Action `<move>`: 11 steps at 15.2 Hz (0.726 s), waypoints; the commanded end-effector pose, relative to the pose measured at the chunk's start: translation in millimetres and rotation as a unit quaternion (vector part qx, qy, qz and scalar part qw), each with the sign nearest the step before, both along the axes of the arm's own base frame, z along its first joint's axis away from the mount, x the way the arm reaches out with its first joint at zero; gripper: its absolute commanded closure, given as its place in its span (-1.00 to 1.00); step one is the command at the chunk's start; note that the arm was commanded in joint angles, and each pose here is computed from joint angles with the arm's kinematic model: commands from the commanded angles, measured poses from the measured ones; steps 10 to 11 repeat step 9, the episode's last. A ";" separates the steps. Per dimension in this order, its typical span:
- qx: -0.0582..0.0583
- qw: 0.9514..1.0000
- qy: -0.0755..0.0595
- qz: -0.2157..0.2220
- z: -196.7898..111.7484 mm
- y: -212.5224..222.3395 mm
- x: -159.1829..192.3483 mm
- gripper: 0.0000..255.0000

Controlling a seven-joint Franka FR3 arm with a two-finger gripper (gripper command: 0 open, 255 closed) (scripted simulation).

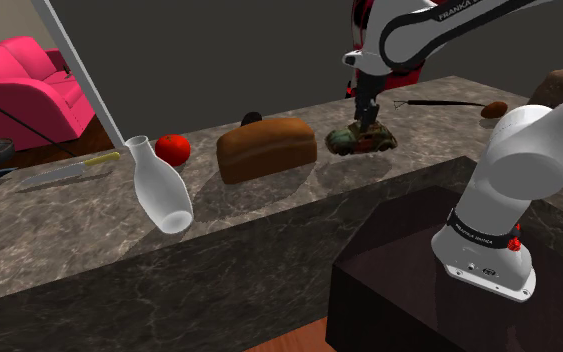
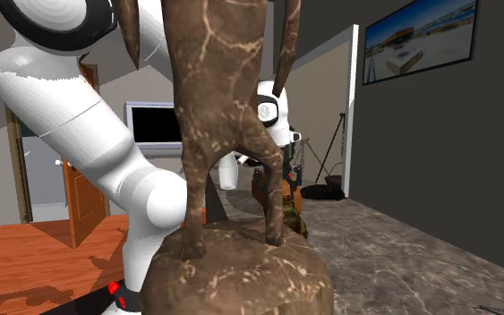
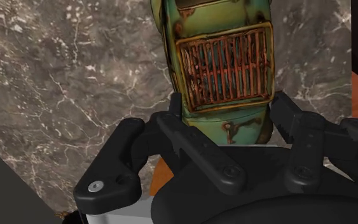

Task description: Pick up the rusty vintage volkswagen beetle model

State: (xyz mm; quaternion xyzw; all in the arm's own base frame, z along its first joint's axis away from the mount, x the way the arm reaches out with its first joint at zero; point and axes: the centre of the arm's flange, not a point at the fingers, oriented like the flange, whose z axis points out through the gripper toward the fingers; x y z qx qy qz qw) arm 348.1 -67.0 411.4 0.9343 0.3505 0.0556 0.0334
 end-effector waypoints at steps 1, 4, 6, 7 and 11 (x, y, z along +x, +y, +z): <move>0.000 1.000 -0.001 0.000 11.1 -0.8 1.0 1.00; 0.000 1.000 -0.001 0.000 26.9 -0.8 1.0 1.00; 0.000 1.000 -0.001 0.000 37.5 -0.8 1.0 1.00; 0.000 1.000 -0.001 0.000 42.7 -0.8 1.0 1.00; 0.000 1.000 -0.001 0.000 43.5 -0.8 1.0 1.00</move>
